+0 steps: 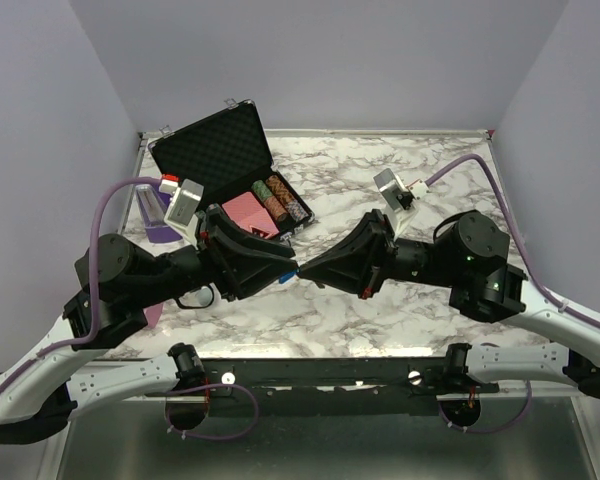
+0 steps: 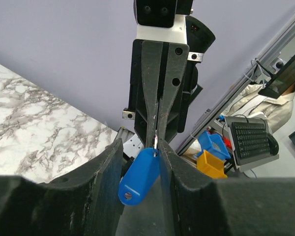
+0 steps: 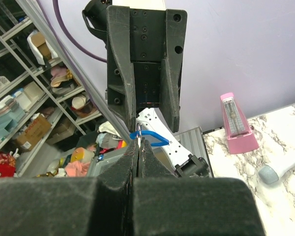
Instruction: Remove the keys from the keyring
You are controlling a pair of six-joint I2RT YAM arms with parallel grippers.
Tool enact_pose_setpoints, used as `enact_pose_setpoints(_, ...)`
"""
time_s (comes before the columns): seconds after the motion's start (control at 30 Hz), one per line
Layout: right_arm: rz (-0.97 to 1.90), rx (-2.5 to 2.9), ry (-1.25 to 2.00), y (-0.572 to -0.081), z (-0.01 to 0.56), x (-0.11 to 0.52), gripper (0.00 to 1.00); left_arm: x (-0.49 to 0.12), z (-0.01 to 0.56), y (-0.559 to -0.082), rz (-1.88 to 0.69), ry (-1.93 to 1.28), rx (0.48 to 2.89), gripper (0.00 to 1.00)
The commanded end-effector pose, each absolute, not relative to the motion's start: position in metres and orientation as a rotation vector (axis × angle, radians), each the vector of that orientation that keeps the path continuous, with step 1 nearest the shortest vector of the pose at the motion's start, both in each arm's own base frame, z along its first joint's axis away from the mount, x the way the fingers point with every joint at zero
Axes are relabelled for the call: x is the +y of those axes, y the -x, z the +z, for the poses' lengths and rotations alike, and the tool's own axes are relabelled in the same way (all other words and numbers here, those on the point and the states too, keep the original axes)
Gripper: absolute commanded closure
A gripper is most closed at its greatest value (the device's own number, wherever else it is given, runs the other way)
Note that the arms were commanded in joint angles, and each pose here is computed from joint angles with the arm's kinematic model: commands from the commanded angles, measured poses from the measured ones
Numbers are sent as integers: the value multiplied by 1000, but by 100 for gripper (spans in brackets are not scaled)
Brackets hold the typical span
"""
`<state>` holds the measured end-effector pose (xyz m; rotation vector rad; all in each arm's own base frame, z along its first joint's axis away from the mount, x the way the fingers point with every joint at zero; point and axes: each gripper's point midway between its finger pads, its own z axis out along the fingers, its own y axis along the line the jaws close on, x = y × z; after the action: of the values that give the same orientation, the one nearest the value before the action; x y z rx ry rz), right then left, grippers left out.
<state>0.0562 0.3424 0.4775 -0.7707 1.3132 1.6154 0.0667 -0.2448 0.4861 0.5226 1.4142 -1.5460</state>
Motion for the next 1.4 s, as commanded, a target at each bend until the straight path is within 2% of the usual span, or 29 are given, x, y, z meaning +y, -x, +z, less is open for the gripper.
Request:
enact_pose_setpoints(0.0,1634,1260,785,-52,493,340,99,-246,491,-61,-1561,-560,1403,59)
enact_pose_setpoints(0.1,1638,1260,791,-50,493,340,99,-248,489,-62,-1555,-562,1412,63)
enact_pose_setpoints(0.2,1642,1256,797,-49,494,340,99,-250,488,-63,-1553,-565,1418,73)
enact_pose_setpoints(0.33,1642,1257,799,-49,494,340,99,-251,486,-64,-1548,-561,1429,92)
enact_pose_setpoints(0.37,1645,1256,801,-48,495,339,99,-251,486,-65,-1545,-561,1430,99)
enact_pose_setpoints(0.57,1651,1259,829,-45,493,340,99,-253,480,-61,-1532,-602,1474,100)
enact_pose_setpoints(1.37,1777,1374,1257,-2,460,364,99,-244,432,-10,-1509,-1094,1658,100)
